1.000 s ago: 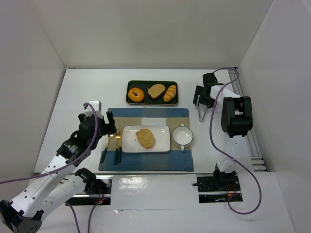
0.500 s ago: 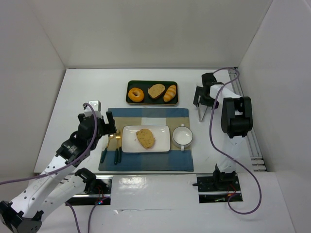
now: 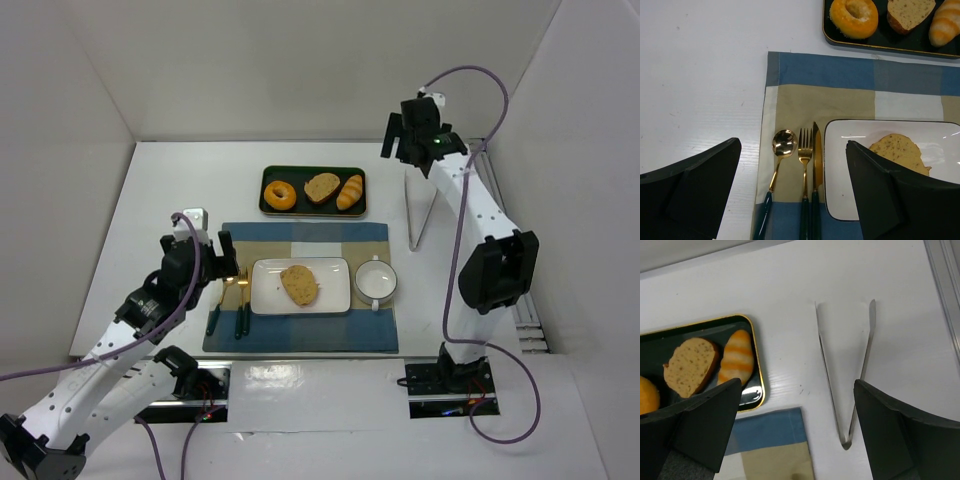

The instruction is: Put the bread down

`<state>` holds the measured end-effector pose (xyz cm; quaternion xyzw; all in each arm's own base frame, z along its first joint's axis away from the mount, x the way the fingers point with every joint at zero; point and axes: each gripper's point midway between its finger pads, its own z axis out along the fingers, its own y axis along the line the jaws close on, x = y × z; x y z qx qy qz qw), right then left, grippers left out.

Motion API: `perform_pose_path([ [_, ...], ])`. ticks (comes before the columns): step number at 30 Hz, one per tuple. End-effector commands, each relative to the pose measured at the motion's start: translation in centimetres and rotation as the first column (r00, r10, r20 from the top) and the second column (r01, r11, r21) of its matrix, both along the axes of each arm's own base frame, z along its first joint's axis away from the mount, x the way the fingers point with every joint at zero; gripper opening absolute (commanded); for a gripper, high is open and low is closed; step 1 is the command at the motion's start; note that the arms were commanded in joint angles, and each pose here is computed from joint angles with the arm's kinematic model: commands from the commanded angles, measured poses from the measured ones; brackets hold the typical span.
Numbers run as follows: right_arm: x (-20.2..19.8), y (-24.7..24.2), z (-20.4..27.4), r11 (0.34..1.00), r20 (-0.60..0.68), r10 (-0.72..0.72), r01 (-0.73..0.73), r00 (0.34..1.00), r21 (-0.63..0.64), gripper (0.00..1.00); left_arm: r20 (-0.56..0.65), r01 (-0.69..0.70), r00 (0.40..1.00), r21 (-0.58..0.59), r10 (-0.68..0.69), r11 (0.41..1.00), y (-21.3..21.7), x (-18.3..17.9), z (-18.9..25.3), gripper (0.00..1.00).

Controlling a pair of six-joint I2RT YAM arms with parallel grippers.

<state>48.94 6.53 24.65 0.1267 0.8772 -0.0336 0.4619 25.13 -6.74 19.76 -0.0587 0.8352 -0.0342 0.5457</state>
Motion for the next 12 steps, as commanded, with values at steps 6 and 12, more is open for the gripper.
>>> perform_pose_path([
  [6,-6.9,7.0,0.3,0.995,-0.034,0.084,-0.086,0.996,-0.052,1.00,0.014,-0.014,1.000,0.020,0.014,1.000,0.7,-0.2,1.1,1.00],
  [12,-10.2,9.9,-0.2,0.989,-0.032,0.121,-0.124,0.992,-0.086,1.00,0.015,-0.018,1.000,0.011,0.018,1.000,0.7,-0.3,1.6,1.00],
])
